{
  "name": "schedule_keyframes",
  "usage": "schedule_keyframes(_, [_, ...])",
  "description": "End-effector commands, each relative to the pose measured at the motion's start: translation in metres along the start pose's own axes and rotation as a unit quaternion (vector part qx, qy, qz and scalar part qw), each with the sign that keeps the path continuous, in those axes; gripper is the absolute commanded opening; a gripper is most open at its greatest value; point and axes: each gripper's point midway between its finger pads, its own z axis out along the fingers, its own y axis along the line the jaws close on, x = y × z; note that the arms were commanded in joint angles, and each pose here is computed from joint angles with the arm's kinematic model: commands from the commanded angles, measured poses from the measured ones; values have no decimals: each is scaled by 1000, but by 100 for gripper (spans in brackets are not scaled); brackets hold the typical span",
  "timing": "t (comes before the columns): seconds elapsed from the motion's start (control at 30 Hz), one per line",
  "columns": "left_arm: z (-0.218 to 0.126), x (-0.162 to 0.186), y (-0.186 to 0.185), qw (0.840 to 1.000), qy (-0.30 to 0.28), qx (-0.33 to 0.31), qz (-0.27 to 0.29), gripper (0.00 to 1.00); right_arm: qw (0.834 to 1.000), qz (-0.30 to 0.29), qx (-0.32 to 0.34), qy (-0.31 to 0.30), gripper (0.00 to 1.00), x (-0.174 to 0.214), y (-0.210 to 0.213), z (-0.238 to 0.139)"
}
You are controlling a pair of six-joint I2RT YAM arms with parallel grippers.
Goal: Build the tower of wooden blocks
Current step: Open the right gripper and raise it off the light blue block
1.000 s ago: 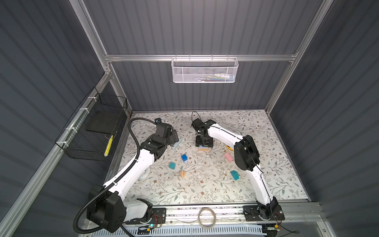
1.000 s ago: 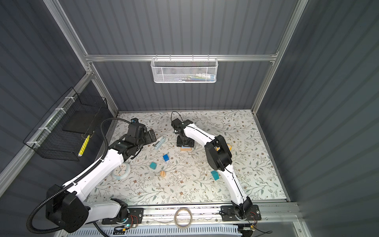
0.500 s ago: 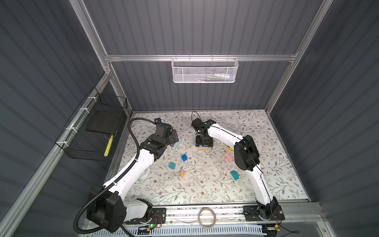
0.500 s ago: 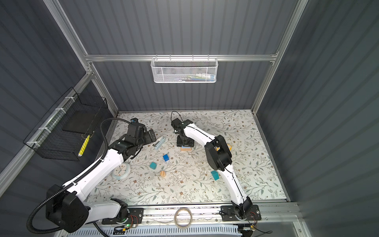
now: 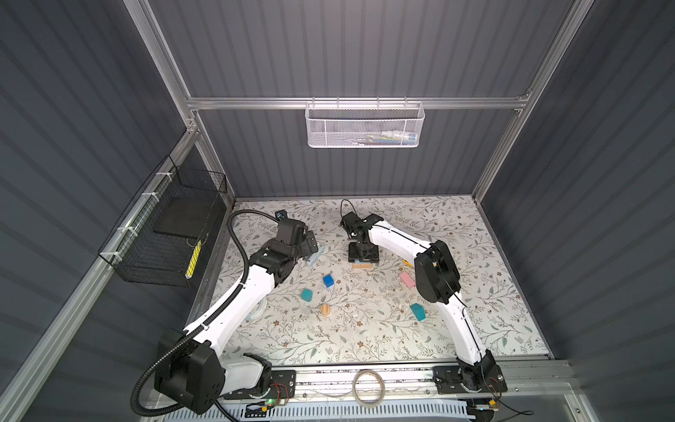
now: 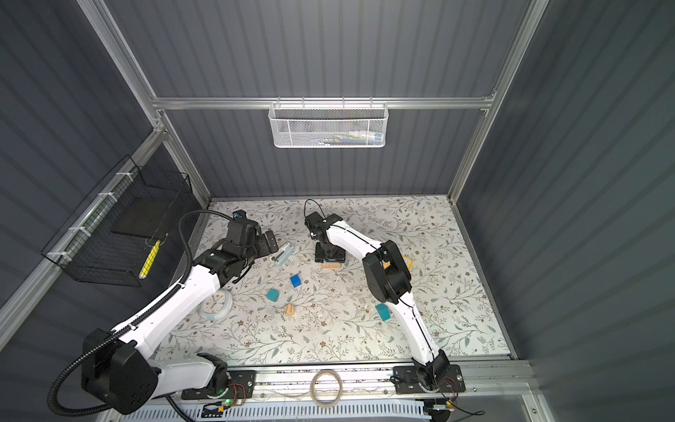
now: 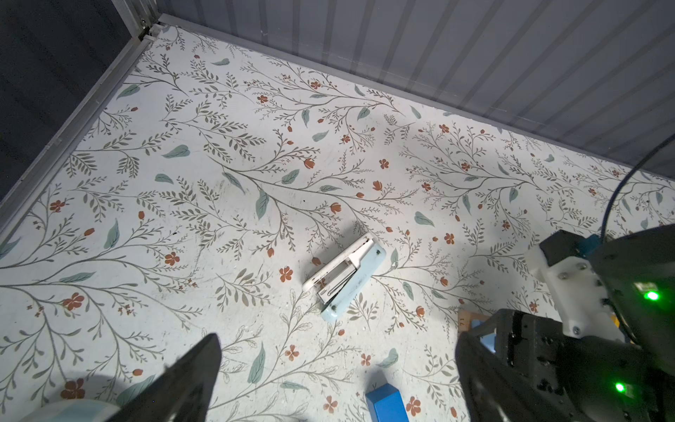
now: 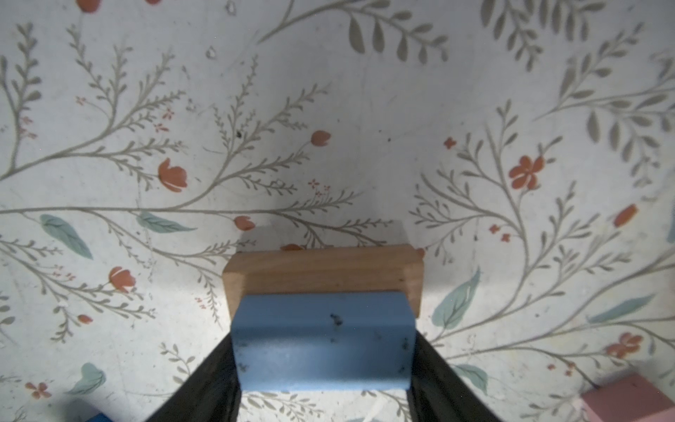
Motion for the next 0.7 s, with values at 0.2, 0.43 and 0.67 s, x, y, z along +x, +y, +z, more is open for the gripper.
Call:
schedule_keyframes(0.2, [1, 1, 2, 1000, 5, -1, 5, 100, 1000, -7, 11, 0, 71, -1, -5, -2])
schedule_keyframes(0.43, [2, 2, 2, 1000, 6, 0, 5, 100, 1000, -10, 8, -9, 74, -5, -5, -12])
schedule_keyframes(0.67, [1, 1, 3, 1000, 5, 0, 6, 100, 1000, -10, 4, -23, 80, -8, -6, -29])
